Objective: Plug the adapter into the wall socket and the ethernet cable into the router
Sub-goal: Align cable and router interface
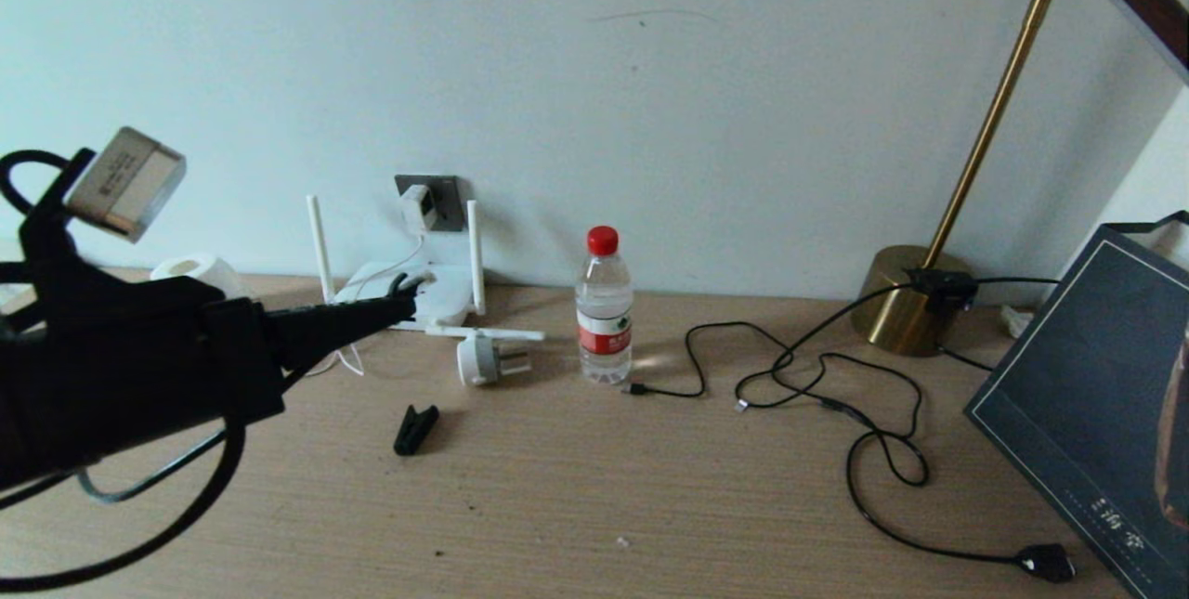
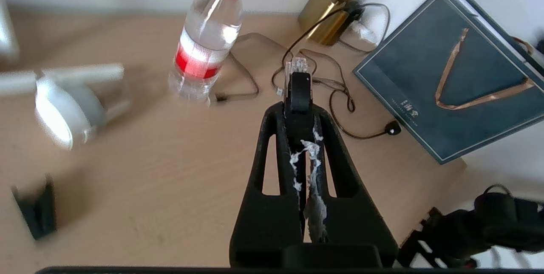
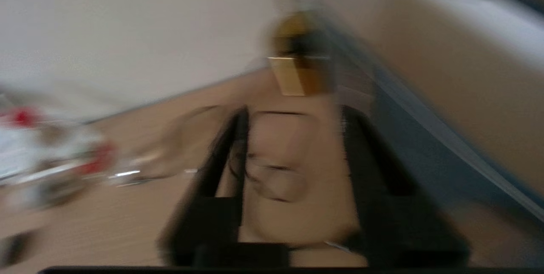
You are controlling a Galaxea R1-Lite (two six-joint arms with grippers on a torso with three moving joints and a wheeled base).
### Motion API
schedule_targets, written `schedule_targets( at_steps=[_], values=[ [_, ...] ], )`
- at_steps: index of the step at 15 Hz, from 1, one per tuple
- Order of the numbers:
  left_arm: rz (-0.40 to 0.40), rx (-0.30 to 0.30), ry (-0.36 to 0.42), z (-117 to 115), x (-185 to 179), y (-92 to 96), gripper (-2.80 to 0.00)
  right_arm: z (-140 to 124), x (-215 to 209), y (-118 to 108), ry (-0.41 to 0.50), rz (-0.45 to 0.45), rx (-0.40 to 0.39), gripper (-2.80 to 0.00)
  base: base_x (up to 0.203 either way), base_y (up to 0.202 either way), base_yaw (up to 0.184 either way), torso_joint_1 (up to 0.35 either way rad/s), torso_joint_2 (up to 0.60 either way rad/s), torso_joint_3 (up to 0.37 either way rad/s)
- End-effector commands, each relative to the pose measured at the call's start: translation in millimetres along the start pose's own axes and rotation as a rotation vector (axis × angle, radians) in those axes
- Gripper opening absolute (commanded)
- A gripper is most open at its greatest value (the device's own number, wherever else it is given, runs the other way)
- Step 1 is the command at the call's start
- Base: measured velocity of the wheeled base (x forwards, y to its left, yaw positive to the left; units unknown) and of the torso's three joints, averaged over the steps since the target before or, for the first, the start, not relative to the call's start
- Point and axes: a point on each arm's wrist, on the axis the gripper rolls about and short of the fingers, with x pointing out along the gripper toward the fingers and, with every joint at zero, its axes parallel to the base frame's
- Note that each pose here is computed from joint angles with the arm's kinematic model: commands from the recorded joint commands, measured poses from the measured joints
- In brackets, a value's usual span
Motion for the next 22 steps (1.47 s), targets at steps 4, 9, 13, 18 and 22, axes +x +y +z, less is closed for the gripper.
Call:
schedule_targets(
  at_steps=[4, 9, 13, 18, 22],
  values=[
    [0.207, -0.063, 0.006, -17.4, 2.5, 10.5, -2.8, -71.7, -62.8, -51.3, -0.169, -0.125, -0.102, -2.8, 0.0, 0.0, 0.0, 0.0, 0.0, 0.0],
    [0.592, 0.083, 0.185, -61.1, 27.6, 47.0, -2.8, -161.8, -58.9, -79.0, -0.082, -0.015, -0.329, -2.8, 0.0, 0.0, 0.0, 0.0, 0.0, 0.0],
    [0.701, 0.074, 0.235, -76.3, 42.6, 85.7, -2.8, -166.8, -57.0, -79.2, -0.099, 0.028, -0.35, -2.8, 0.0, 0.0, 0.0, 0.0, 0.0, 0.0],
    [0.72, 0.062, 0.237, -98.9, 71.9, 140.2, -2.8, -166.8, -55.9, -78.9, -0.118, 0.04, -0.234, -2.8, 0.0, 0.0, 0.0, 0.0, 0.0, 0.0],
    [0.729, 0.061, 0.217, -110.7, 89.5, 165.0, -2.8, -167.1, -56.0, -79.0, -0.105, 0.055, 0.042, -2.8, 0.0, 0.0, 0.0, 0.0, 0.0, 0.0]
  ],
)
